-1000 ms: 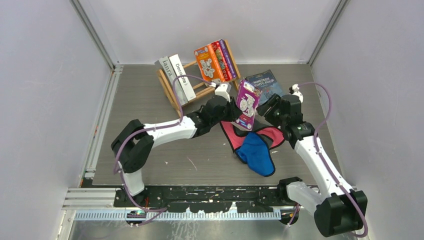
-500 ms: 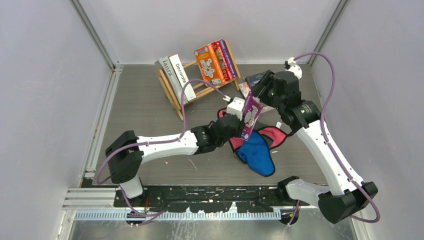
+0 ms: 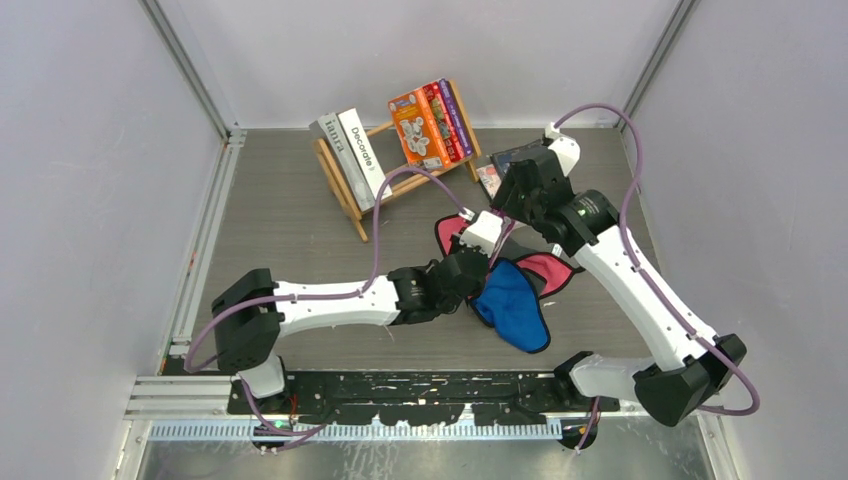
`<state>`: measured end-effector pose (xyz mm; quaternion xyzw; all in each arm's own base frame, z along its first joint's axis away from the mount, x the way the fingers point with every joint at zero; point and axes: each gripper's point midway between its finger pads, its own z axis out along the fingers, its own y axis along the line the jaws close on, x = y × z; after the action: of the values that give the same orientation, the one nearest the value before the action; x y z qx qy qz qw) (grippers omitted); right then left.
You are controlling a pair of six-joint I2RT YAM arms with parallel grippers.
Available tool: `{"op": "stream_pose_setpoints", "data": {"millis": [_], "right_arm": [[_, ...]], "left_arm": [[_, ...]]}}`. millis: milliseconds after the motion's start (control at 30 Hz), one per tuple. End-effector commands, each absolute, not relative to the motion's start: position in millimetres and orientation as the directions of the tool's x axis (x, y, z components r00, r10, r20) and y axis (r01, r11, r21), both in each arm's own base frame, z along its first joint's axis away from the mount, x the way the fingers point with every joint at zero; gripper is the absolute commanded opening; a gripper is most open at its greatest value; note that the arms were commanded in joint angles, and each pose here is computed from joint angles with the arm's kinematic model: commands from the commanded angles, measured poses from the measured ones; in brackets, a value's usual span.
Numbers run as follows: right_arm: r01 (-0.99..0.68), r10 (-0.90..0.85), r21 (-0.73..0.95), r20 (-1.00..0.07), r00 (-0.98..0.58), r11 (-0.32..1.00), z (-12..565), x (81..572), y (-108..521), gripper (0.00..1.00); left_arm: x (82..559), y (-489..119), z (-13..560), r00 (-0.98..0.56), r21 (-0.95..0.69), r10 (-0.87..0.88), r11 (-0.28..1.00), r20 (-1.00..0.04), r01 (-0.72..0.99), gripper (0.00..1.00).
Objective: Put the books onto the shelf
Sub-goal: Pick up the book from the center of the board.
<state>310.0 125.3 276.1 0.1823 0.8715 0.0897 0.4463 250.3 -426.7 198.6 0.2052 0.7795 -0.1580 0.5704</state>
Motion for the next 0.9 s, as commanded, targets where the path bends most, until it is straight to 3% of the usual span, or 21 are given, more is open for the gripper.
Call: {"op": "stream_pose_setpoints", "data": {"millis": [0, 633, 733, 867], "right_arm": [[0.254, 0.400, 0.313, -0.776, -0.487, 0.915, 295.5, 313.5, 128.3, 0.63], [0.287, 0.330, 0.200, -0.776, -0.537, 0.937, 259.2, 320.5, 143.8, 0.64], [0.296, 0.324, 0.184, -0.775, -0.543, 0.937, 253.0, 321.4, 144.1, 0.57], [0.300, 0.322, 0.178, -0.770, -0.550, 0.937, 246.0, 325.2, 147.8, 0.35]], "left_arm": [[257.9, -418.0, 284.4, -0.134, -0.113, -0.061, 0.895, -0.989, 0.432, 0.00], [245.8, -407.9, 303.1, -0.020, -0.001, 0.007, 0.931, -1.000, 0.364, 0.00], [243.8, -408.3, 307.1, 0.011, 0.039, 0.038, 0.946, -0.999, 0.323, 0.00], [243.3, -411.2, 306.2, 0.035, 0.096, 0.090, 0.957, -0.995, 0.273, 0.00]]}}
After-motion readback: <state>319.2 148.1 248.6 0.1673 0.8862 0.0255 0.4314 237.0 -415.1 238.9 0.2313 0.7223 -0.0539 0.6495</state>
